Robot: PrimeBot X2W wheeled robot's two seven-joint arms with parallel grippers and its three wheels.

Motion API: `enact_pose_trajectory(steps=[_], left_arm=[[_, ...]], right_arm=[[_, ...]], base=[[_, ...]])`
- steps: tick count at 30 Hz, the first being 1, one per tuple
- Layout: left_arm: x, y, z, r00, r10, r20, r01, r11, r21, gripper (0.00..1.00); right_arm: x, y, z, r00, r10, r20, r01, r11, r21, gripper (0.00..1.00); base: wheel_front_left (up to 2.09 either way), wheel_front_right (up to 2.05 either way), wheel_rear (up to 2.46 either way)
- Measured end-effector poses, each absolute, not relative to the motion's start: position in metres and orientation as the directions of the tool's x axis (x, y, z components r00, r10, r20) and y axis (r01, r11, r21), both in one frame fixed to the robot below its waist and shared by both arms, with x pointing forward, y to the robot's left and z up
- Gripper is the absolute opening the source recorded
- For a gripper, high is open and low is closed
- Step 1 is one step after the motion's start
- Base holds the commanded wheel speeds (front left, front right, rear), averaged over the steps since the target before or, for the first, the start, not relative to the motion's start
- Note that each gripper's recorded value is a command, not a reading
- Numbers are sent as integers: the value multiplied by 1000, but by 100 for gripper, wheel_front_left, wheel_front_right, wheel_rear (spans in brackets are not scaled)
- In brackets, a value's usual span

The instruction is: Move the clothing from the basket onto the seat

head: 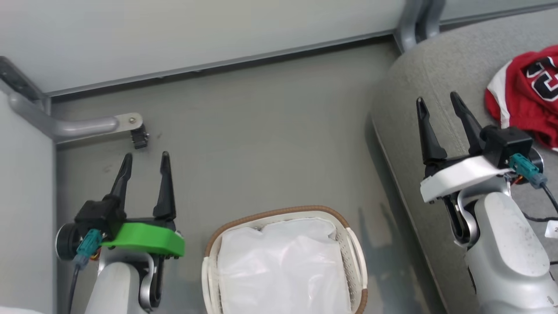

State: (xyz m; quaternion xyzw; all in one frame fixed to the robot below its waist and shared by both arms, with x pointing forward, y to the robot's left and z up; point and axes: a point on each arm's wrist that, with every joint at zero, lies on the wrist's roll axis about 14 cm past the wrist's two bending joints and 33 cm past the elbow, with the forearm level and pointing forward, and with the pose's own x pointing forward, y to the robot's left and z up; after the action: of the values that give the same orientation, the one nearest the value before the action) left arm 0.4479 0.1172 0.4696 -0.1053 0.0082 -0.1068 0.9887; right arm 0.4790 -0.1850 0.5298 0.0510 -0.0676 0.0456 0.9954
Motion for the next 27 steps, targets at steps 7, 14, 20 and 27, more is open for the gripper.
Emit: enact_pose_trajectory(steps=[7, 14, 20, 27], left_arm=[[422, 153, 469, 993, -115, -13, 110, 971, -214, 100], [400, 169, 472, 998, -69, -15, 64, 975, -211, 100], [388, 176, 477, 999, -48, -1, 47, 975, -217, 100], [385, 172, 476, 999, -49, 0, 47, 962, -269, 100]], right_arm=[[465, -152, 517, 982, 156, 103, -168, 978, 124, 100], [446, -134, 510, 979, 187, 80, -197, 968, 152, 100], [435, -131, 510, 979, 187, 80, -198, 965, 170, 100], [431, -133, 511, 980, 180, 83, -192, 966, 172, 100]], base=[[0, 0, 0], [0, 0, 0], [0, 0, 0], [0, 0, 0]])
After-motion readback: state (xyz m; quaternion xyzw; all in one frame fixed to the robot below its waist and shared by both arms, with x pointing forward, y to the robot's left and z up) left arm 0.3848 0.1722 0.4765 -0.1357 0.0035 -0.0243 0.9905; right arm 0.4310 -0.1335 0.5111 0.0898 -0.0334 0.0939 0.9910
